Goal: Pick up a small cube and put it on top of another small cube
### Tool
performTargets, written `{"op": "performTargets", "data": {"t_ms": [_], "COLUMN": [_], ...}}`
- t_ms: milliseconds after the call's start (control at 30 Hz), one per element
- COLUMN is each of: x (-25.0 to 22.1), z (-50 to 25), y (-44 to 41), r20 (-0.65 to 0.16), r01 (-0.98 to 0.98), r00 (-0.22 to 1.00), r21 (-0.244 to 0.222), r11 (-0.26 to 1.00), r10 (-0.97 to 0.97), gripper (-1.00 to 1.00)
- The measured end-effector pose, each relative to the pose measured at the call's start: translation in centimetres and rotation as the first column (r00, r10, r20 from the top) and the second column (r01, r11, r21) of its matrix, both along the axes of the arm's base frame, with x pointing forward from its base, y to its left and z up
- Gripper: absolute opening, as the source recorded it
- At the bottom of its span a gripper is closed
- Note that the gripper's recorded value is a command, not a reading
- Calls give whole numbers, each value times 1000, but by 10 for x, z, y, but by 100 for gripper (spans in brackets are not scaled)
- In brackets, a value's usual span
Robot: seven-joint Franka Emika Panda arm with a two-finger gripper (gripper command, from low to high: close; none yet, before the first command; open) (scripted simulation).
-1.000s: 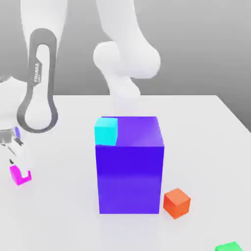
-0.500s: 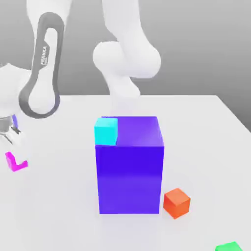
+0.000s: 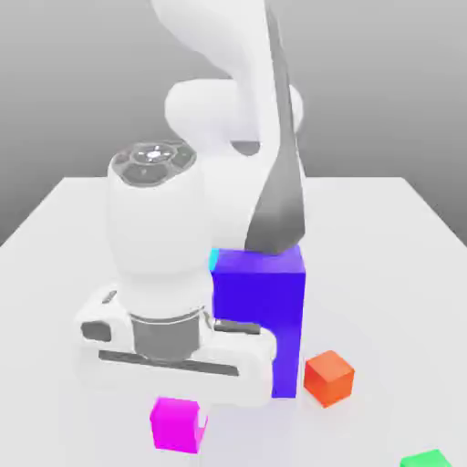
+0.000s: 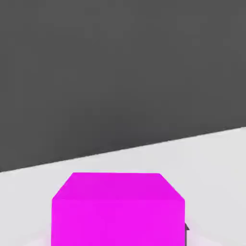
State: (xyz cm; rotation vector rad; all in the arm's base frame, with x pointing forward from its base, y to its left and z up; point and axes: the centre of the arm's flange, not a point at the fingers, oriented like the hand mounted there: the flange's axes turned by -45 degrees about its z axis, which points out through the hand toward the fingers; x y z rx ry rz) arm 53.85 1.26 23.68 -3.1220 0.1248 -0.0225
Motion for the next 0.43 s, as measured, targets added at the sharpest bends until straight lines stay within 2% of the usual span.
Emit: {"op": "performTargets", "data": {"t_ms": [133,233,267,433], "x": [3,1,-1,-1], "z": [4,-28,-45,-45], "y": [100,175,195,195], "r20": [-3,-10,-13,-13], "r01": [-136,-237,-265,-265], "r00": [991,971,964,964], "r21": [-1,-10,-13,-13], "r11": [991,971,964,964], "r10": [136,237,265,265], "gripper": [-100,-100,100,100]}}
